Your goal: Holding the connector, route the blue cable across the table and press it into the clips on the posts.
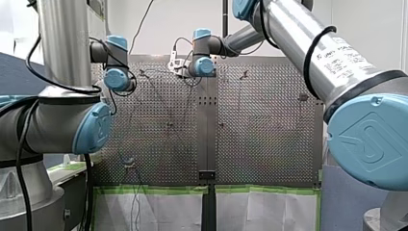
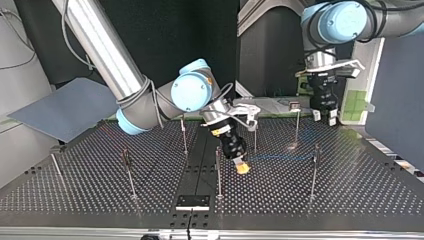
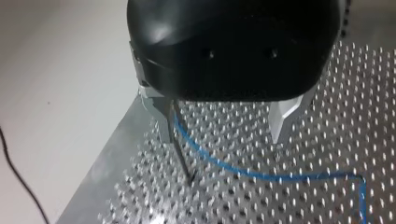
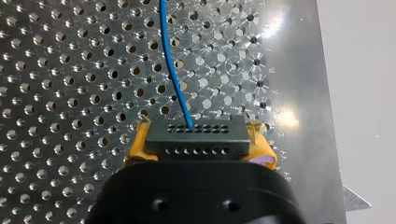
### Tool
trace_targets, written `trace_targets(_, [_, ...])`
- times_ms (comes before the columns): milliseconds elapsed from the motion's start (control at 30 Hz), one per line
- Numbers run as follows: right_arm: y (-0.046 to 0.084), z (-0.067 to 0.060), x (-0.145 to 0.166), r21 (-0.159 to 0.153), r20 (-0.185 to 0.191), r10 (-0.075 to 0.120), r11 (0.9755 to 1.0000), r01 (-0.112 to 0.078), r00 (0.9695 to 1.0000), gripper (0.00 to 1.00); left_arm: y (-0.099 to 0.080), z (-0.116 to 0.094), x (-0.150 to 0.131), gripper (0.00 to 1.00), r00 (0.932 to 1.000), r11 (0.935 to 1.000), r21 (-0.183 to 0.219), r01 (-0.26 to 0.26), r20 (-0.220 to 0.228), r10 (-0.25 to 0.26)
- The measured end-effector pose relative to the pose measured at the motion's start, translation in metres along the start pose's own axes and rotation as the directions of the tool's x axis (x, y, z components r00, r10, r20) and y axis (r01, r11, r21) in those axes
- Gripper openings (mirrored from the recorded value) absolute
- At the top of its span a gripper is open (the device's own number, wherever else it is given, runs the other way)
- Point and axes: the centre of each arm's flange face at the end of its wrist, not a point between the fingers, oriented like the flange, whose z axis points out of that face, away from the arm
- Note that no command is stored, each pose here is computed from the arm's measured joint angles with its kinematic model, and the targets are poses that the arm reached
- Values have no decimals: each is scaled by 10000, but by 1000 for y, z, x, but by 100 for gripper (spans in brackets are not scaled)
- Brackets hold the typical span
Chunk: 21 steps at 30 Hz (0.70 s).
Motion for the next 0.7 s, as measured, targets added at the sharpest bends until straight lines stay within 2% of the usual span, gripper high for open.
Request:
trace_targets(200, [1,-1,0,-46,46,5,10000,-4,10000,0,-12,-11,6,99,9993,9998,115,-175,-337,179])
trace_targets(333, [1,-1,-1,-83,60,6,10000,-5,10000,0,-21,-21,9,99,9970,9987,160,-492,-595,500])
trace_targets(433, [1,-1,-1,-136,65,6,9999,-5,10000,0,-30,-29,10,99,9944,9964,373,-767,-704,792])
trace_targets(533, [2,-1,-1,-191,64,6,9998,-5,10000,0,-42,-35,9,99,9923,9922,723,-1012,-637,1058])
trace_targets(700, [2,-1,-1,-280,74,7,9996,-5,10000,0,-66,-38,-2,99,9911,9821,1359,-1301,-98,1327])
